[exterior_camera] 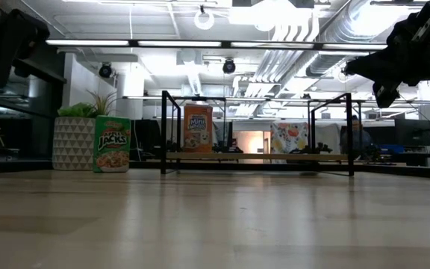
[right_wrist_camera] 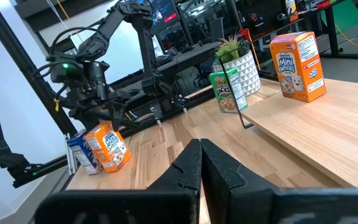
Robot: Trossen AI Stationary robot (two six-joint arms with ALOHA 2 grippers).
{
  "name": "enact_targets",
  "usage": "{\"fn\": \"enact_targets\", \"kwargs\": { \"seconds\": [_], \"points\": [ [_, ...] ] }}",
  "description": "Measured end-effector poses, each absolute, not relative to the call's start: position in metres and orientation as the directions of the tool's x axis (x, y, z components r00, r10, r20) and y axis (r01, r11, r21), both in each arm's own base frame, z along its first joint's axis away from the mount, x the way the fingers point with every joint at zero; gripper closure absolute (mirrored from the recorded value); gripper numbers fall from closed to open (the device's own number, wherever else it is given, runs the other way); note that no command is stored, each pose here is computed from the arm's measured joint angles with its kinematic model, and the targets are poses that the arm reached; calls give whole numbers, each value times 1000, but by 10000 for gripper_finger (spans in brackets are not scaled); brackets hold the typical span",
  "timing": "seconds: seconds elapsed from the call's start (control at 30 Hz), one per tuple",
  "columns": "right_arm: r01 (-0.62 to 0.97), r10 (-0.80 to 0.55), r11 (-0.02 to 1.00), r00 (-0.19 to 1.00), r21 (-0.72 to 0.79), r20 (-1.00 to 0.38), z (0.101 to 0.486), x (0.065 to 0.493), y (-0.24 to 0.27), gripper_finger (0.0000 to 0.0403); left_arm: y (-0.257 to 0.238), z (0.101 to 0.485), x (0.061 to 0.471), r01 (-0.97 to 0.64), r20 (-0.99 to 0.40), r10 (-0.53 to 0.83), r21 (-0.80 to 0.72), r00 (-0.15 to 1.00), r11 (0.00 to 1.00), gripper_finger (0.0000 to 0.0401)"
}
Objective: Stack cereal on shelf
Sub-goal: Put the orange cereal box on the shelf aligned with the other orange cereal box
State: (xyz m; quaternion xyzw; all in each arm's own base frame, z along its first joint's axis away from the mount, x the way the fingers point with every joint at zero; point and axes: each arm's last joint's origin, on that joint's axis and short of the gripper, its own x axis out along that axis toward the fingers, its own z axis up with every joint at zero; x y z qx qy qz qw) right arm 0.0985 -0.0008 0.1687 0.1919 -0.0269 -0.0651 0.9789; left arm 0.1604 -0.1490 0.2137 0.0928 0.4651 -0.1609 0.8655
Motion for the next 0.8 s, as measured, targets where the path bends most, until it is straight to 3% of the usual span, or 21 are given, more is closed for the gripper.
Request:
{"fn": "enact_targets", "kwargs": {
  "seconds": [0.33,0.8],
  "points": [
    [117,-138,918,990,379,28,169,98,-1,403,-141,213,167,392,-846,-213,-6,488,920,56],
    [117,-138,918,990,379,28,169,98,-1,403,-140,213,168,400,-850,-234,-30,472,916,141]
  ]
}}
